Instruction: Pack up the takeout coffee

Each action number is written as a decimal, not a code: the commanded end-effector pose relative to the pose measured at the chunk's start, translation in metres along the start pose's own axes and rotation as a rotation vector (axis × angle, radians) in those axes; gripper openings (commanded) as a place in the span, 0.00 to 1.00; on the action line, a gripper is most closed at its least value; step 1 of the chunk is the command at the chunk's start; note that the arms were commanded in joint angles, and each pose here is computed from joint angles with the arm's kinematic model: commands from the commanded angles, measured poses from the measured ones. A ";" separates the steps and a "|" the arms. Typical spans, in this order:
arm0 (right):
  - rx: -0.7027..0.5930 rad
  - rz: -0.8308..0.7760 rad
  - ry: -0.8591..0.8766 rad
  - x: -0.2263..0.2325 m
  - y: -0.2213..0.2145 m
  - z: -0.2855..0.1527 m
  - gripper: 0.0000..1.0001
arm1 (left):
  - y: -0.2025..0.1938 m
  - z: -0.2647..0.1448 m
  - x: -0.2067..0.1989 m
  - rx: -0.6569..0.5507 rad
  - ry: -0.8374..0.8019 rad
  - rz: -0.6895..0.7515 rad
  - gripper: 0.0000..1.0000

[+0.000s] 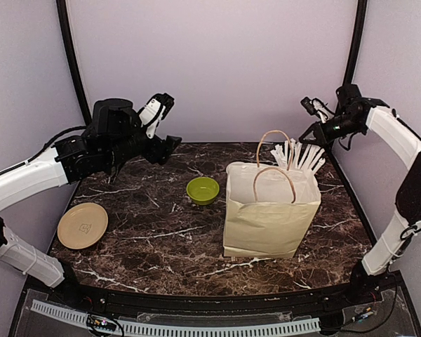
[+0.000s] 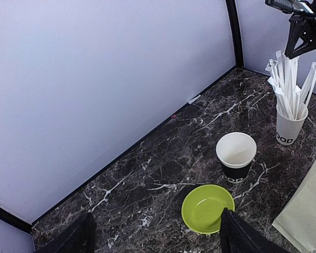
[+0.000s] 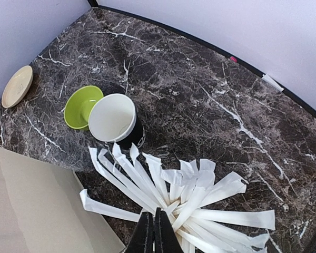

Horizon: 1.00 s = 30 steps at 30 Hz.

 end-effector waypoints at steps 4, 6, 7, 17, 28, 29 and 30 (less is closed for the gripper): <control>-0.143 -0.131 -0.101 0.042 0.046 -0.080 0.00 | 0.004 0.001 0.001 -0.023 0.003 -0.006 0.83; -0.161 -0.155 -0.123 0.051 0.053 -0.095 0.00 | 0.006 0.001 0.001 -0.024 0.005 -0.005 0.83; -0.171 -0.170 -0.134 0.055 0.056 -0.103 0.00 | 0.006 0.001 0.001 -0.024 0.004 -0.004 0.83; -0.390 -0.323 -0.201 0.108 0.094 -0.182 0.00 | 0.017 0.007 0.000 -0.031 0.008 -0.001 0.83; -0.633 -0.540 0.166 0.187 0.094 -0.232 0.00 | 0.019 0.012 -0.001 -0.032 0.007 -0.012 0.83; -0.646 -0.547 0.222 0.191 0.093 -0.233 0.00 | 0.019 0.012 -0.001 -0.033 0.007 -0.012 0.83; -0.654 -0.543 0.267 0.193 0.093 -0.232 0.00 | 0.019 0.011 -0.001 -0.035 0.006 -0.013 0.83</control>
Point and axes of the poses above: each gripper's point midway between its finger pads, its own z axis out along the fingers, its own x axis along the line the jaws close on, y = z × x, the point moved 9 cm from there along -z, back along the fingers, and after that the axes turned 9 degrees about -z, right-handed, at the moved point
